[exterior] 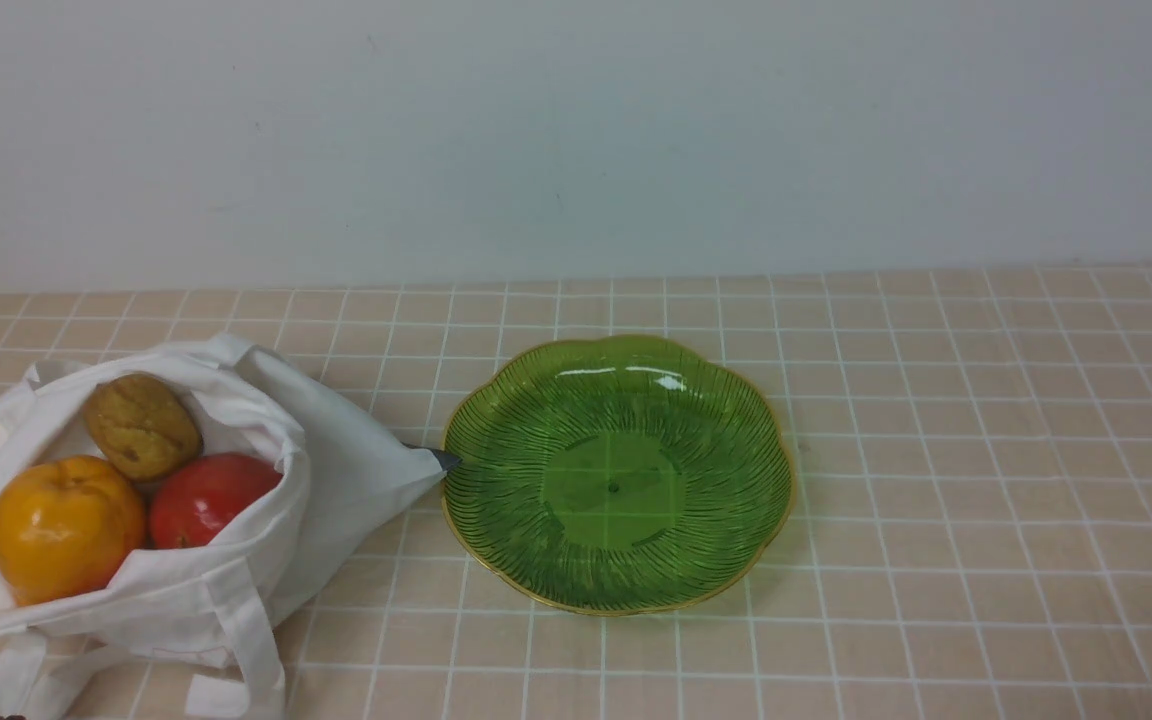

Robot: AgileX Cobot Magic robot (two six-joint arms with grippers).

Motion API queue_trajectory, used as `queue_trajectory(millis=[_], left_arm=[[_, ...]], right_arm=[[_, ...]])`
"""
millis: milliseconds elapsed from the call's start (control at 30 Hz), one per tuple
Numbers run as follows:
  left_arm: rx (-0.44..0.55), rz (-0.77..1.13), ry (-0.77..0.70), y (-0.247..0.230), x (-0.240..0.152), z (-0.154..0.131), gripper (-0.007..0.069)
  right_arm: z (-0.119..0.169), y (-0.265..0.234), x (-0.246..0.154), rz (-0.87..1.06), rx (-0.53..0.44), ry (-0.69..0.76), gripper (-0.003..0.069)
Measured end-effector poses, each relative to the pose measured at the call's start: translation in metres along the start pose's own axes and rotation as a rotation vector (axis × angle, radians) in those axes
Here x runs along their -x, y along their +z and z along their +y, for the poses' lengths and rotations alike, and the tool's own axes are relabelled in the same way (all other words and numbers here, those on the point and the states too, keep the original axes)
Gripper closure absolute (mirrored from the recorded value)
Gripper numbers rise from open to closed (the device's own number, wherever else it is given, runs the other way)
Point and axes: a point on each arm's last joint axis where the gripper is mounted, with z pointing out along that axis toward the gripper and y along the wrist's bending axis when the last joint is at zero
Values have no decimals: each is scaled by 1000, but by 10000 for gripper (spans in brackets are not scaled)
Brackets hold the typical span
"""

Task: Take the fruit out of the bag on the brown coffee tablecloth and place them on the plate.
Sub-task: 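Reach into the cloth bag and grasp the kiwi with the left gripper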

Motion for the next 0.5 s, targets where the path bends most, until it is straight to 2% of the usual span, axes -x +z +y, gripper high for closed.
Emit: queue_trajectory(millis=[200,267,400,500], left_arm=[[5,-19,13,0,1,1,633],[-24,-48,-15,0,4,-1,633],[-45,-116,-146,0,10,-3,633],[-95,-188,-352,-2,17,-5,633]], right_arm=[[0,0,0,0,0,0,673],[0,0,0,0,0,0,673],[0,0,0,0,0,0,673],[0,0,0,0,0,0,673]])
